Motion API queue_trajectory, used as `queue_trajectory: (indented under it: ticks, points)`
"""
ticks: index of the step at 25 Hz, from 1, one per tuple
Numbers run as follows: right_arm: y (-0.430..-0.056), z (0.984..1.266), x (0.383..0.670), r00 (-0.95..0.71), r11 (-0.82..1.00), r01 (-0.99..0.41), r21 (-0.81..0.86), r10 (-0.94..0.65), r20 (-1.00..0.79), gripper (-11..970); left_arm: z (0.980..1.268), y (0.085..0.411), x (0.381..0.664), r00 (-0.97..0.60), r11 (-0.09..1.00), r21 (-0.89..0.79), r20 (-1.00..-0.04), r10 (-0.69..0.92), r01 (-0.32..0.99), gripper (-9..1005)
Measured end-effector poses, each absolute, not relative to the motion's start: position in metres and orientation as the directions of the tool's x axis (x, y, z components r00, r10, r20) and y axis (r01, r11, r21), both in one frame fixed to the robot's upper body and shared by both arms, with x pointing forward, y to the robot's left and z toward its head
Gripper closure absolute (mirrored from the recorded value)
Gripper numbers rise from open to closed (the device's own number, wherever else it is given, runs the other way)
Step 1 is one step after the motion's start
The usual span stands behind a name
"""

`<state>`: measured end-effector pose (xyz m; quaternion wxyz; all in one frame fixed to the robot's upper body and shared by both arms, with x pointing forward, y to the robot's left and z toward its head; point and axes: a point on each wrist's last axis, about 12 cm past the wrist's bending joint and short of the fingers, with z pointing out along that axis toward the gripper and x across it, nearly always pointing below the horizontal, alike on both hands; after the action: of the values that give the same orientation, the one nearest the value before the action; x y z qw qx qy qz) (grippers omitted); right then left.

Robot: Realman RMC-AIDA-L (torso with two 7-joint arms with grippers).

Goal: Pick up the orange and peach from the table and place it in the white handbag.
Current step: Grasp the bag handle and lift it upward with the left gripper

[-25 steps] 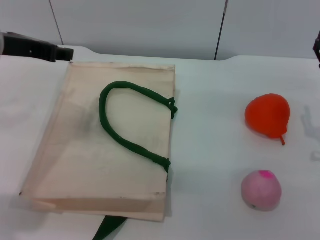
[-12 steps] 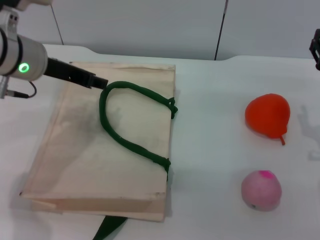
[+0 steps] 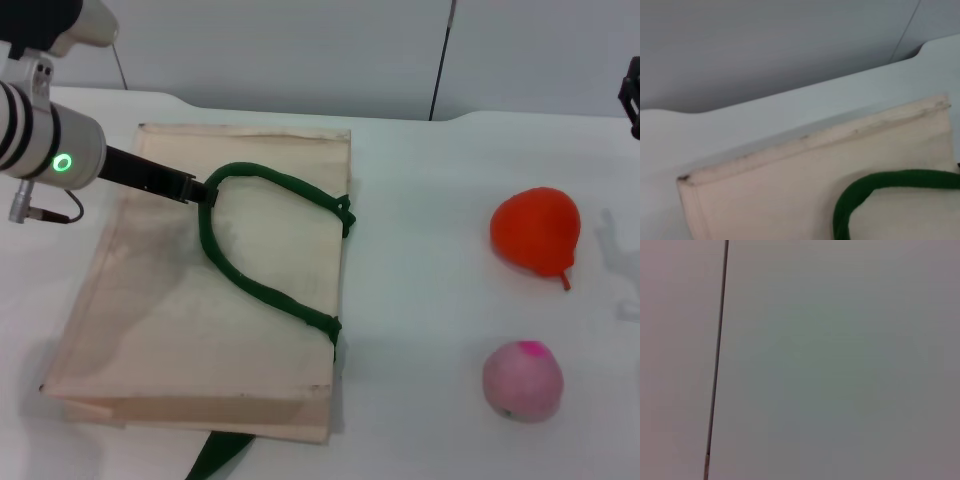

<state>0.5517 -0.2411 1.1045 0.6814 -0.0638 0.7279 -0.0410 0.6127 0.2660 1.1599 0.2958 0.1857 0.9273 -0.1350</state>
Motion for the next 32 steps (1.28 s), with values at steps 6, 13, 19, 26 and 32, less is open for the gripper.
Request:
queue_trajectory:
  ticks: [6,13,19,26,32]
  points:
    - [-0.241,1.106,0.553,-0.060,0.989,-0.038,-0.146,-0.148,-0.987,291,1.154,0.262,0.618,-0.768,0.895,-0.155,-0.588,0.256,0.418,491]
    - [-0.240,1.106,0.553,-0.058,0.989,-0.038,-0.146,-0.148,-0.987,292,1.155,0.260,0.622,-0.778,0.904,-0.177,-0.589,0.218,0.388,503]
    - [-0.240,1.106,0.553,-0.057,0.989,-0.038,-0.145,-0.147,-0.987,292,1.153,0.262,0.622,-0.786,0.907,-0.170,-0.576,0.226,0.386,514]
    - [-0.241,1.107,0.553,-0.057,0.989,-0.037,-0.145,-0.147,-0.988,291,1.152,0.265,0.621,-0.767,0.894,-0.096,-0.559,0.314,0.437,527]
    - [-0.241,1.106,0.553,-0.057,0.989,-0.037,-0.145,-0.147,-0.987,291,1.154,0.264,0.623,-0.743,0.882,-0.065,-0.569,0.352,0.467,537]
